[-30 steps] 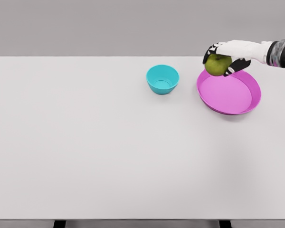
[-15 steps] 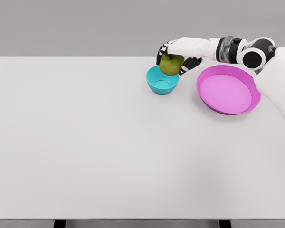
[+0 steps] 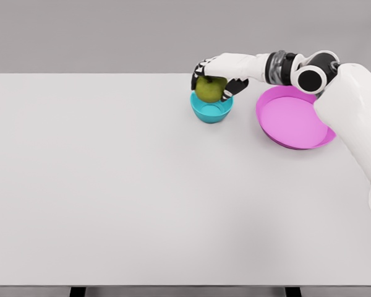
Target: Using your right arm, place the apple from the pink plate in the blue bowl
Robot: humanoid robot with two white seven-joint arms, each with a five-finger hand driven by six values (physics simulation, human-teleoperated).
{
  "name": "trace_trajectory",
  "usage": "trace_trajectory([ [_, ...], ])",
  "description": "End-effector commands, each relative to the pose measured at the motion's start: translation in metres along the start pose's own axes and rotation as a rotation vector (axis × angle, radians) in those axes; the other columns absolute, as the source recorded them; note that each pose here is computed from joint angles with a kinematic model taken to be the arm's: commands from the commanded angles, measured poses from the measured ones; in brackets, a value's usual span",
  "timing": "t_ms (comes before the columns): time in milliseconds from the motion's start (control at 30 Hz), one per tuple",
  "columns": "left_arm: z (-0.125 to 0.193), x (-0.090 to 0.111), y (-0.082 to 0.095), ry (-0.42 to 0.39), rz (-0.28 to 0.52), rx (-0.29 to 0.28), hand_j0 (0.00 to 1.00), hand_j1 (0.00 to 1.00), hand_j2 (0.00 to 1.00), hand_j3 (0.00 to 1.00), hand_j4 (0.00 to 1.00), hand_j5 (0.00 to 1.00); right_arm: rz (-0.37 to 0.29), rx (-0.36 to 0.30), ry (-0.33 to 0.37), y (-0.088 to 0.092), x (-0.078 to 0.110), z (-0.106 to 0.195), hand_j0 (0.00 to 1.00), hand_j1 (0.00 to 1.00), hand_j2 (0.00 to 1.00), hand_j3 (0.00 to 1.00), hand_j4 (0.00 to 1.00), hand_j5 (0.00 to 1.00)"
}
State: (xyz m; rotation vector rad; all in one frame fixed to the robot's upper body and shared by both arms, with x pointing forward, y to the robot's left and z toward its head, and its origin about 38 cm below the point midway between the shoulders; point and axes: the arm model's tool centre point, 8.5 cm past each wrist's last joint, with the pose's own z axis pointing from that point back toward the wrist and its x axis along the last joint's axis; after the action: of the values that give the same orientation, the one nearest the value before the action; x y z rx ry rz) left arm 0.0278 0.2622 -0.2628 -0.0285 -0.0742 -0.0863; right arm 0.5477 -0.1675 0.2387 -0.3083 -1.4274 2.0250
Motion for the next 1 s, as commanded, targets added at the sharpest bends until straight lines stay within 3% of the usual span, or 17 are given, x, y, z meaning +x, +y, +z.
trace_trajectory([
  [0, 0.000, 0.000, 0.000, 0.000, 0.000, 0.000, 1.00, 1.00, 1.00, 1.00, 1.00, 1.00, -0.015, 0.002, 0.012, 0.002, -0.005, 0.002, 0.53, 0.53, 0.53, 0.53, 0.53, 0.53],
  [167, 0.000, 0.000, 0.000, 0.000, 0.000, 0.000, 1.00, 1.00, 1.00, 1.00, 1.00, 1.00, -0.009, 0.005, 0.014, 0.002, -0.004, 0.001, 0.54, 0.54, 0.54, 0.54, 0.54, 0.54],
  [233, 0.000, 0.000, 0.000, 0.000, 0.001, 0.000, 1.00, 1.00, 1.00, 1.00, 1.00, 1.00, -0.019, 0.005, 0.030, 0.002, -0.006, 0.001, 1.00, 1.00, 1.00, 1.00, 1.00, 1.00],
  [500, 0.000, 0.000, 0.000, -0.001, 0.000, 0.000, 1.00, 1.00, 1.00, 1.00, 1.00, 1.00, -0.030, -0.001, 0.055, -0.002, -0.006, 0.002, 1.00, 1.00, 1.00, 1.00, 1.00, 1.00],
  [600, 0.000, 0.000, 0.000, 0.000, 0.000, 0.000, 1.00, 1.00, 1.00, 1.00, 1.00, 1.00, 0.009, -0.028, 0.049, -0.020, -0.005, 0.011, 1.00, 1.00, 1.00, 1.00, 1.00, 1.00],
  [633, 0.000, 0.000, 0.000, -0.001, 0.000, 0.000, 1.00, 1.00, 1.00, 1.00, 1.00, 1.00, 0.032, -0.041, 0.068, -0.026, -0.011, 0.028, 1.00, 1.00, 1.00, 1.00, 1.00, 1.00],
  [733, 0.000, 0.000, 0.000, -0.001, 0.000, 0.000, 1.00, 1.00, 1.00, 1.00, 1.00, 1.00, 0.084, -0.209, 0.130, -0.070, -0.028, 0.101, 1.00, 1.00, 1.00, 1.00, 1.00, 1.00],
  [767, 0.000, 0.000, 0.000, 0.000, 0.000, 0.000, 1.00, 1.00, 1.00, 1.00, 1.00, 1.00, 0.099, -0.240, 0.141, -0.075, -0.035, 0.126, 1.00, 1.00, 1.00, 1.00, 1.00, 1.00],
  [833, 0.000, 0.000, 0.000, -0.001, 0.000, 0.000, 1.00, 1.00, 1.00, 1.00, 1.00, 1.00, 0.066, -0.271, 0.103, -0.061, -0.044, 0.148, 1.00, 1.00, 1.00, 1.00, 1.00, 1.00],
  [900, 0.000, 0.000, 0.000, -0.001, 0.000, 0.000, 1.00, 1.00, 1.00, 1.00, 1.00, 1.00, 0.027, -0.254, 0.114, -0.040, -0.052, 0.159, 1.00, 1.00, 1.00, 1.00, 1.00, 1.00],
  [967, 0.000, 0.000, 0.000, 0.000, 0.001, 0.000, 1.00, 1.00, 1.00, 1.00, 1.00, 1.00, -0.043, -0.239, 0.113, -0.004, -0.057, 0.157, 1.00, 1.00, 1.00, 1.00, 1.00, 1.00],
])
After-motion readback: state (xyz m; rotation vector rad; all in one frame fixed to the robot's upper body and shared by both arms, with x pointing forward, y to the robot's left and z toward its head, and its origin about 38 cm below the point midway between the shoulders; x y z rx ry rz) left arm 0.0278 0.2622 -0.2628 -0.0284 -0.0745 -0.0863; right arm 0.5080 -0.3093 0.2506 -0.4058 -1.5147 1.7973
